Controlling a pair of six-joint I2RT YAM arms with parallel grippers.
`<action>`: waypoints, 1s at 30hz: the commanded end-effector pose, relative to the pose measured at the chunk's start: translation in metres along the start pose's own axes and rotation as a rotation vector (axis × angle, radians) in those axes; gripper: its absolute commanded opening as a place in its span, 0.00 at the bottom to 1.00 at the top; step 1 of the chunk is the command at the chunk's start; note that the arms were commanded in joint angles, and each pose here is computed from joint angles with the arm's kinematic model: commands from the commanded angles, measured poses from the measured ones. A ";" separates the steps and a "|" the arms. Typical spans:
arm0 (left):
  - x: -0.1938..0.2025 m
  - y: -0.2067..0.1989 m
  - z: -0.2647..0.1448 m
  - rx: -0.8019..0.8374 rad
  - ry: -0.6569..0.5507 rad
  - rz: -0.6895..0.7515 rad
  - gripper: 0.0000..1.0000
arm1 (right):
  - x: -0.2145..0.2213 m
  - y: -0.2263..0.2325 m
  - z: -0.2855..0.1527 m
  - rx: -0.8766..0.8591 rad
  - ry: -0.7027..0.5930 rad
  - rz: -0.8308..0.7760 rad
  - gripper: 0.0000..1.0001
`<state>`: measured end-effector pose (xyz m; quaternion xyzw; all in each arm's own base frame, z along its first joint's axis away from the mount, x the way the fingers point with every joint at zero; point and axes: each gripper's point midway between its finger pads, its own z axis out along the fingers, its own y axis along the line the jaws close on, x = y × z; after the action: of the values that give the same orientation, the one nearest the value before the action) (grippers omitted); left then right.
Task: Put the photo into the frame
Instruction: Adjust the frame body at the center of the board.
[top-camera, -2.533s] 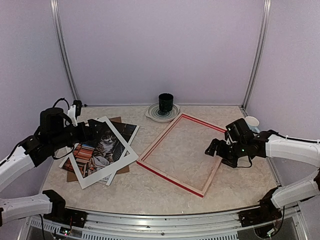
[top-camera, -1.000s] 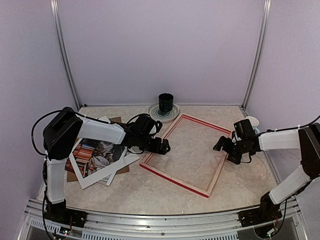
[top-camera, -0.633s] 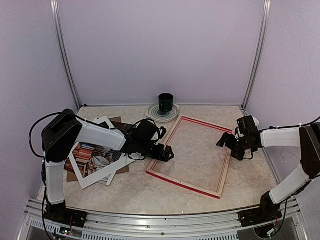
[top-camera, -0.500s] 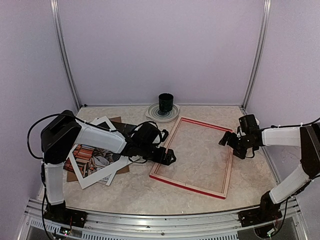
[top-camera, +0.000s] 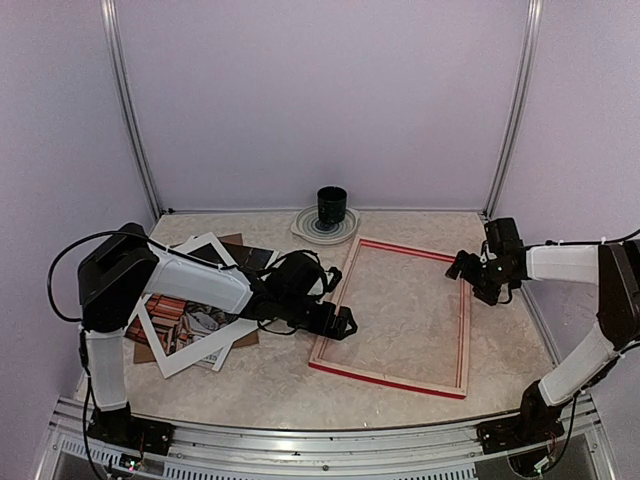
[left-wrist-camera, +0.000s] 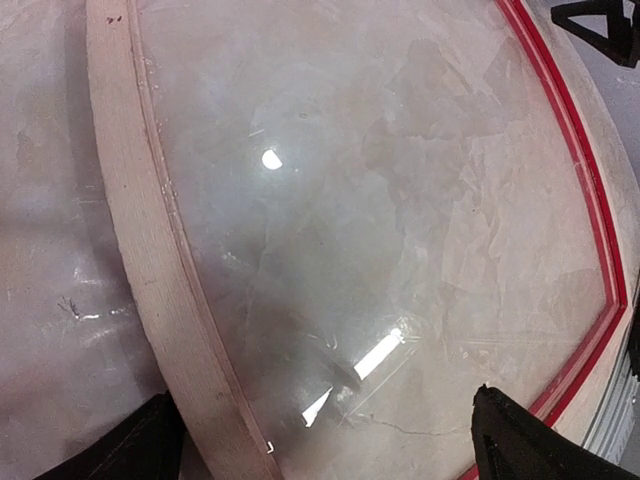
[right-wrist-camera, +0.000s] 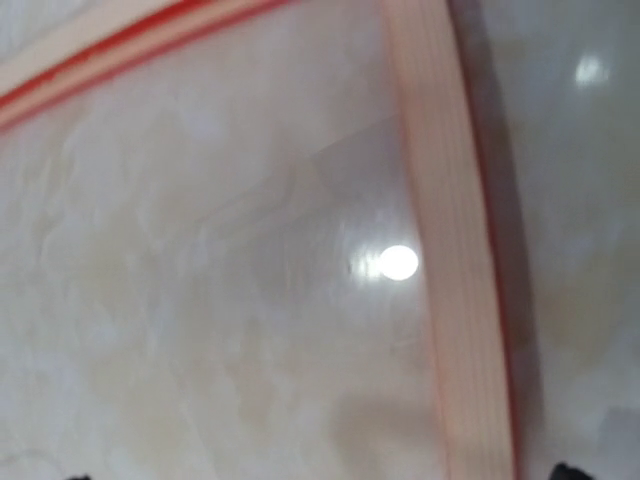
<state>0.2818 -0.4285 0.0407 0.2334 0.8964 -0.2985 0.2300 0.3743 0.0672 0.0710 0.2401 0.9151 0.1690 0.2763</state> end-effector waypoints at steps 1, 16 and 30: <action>-0.015 -0.028 -0.016 0.071 -0.046 0.010 0.99 | -0.015 -0.003 0.002 0.024 -0.018 -0.013 0.99; -0.005 -0.027 -0.029 0.068 -0.057 -0.033 0.99 | -0.008 0.008 0.015 -0.037 0.040 -0.042 0.99; 0.011 -0.019 -0.018 0.062 -0.016 -0.039 0.99 | -0.008 0.009 0.033 -0.038 0.065 -0.066 0.99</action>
<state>0.2648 -0.4261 0.0600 0.2163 0.8917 -0.3242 0.2301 0.3974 0.0722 0.0546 0.2080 0.9279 0.1703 0.2585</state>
